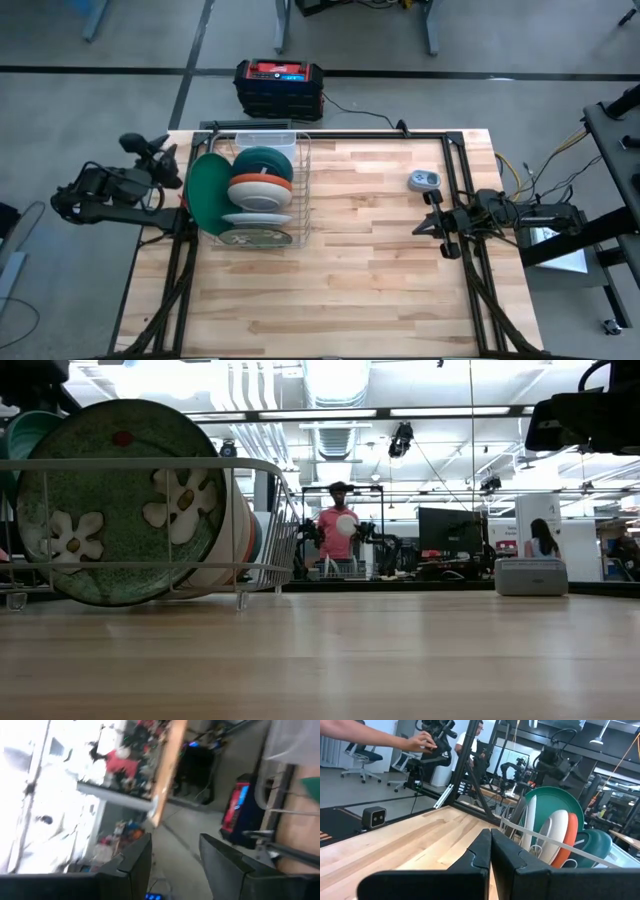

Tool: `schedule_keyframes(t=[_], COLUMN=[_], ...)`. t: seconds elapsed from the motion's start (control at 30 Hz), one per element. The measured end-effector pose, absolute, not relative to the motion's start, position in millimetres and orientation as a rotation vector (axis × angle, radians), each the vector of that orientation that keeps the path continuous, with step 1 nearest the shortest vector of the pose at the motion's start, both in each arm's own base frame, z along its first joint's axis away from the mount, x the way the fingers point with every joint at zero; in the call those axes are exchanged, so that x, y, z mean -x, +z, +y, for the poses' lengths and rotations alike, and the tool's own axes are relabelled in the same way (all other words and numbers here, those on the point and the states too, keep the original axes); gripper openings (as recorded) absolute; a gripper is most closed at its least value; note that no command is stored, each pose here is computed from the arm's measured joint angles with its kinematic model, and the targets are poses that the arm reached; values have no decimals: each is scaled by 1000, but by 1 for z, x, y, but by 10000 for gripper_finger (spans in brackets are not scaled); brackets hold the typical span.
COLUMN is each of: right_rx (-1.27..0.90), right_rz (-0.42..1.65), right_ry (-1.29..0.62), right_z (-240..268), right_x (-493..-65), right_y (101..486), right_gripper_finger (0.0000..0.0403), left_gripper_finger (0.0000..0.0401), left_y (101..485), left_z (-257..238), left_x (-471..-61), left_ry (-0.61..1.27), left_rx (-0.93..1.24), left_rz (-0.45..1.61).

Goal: Sort dishes
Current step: Return to Home Position

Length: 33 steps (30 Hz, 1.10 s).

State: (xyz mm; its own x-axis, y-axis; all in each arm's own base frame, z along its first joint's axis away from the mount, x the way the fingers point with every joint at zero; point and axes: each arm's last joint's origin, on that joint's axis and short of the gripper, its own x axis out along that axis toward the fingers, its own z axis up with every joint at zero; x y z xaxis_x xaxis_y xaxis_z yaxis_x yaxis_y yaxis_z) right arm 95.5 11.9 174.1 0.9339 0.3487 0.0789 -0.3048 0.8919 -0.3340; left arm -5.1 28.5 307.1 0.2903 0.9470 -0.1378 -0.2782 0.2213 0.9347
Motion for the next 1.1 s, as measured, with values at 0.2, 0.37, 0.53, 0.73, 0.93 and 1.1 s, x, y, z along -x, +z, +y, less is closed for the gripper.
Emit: schedule_keyframes(t=[0.2, 0.37, 0.53, 0.73, 0.93, 1.1], right_rx=[324, 324, 324, 324, 324, 324], right_rz=[-138, -138, -138, -138, -139, -138], right_ry=[340, 341, 340, 340, 340, 340], right_z=[12, 12, 12, 12, 12, 12], right_x=[-96, -96, -96, -96, -96, -96], right_y=[174, 174, 174, 174, 174, 174], right_gripper_finger=[0, 0, 0, 0, 0, 0], left_gripper_finger=[155, 155, 155, 155, 155, 155], left_y=[308, 299, 289, 278, 269, 263], left_z=[29, 29, 28, 28, 28, 27], left_x=[6, 1, -5, -10, -14, -17], left_ry=[1126, 1119, 1105, 1085, 1070, 1061], left_rx=[-976, -1011, -1039, -1076, -1101, -1116], left_rz=[888, 925, 955, 995, 1022, 1039])
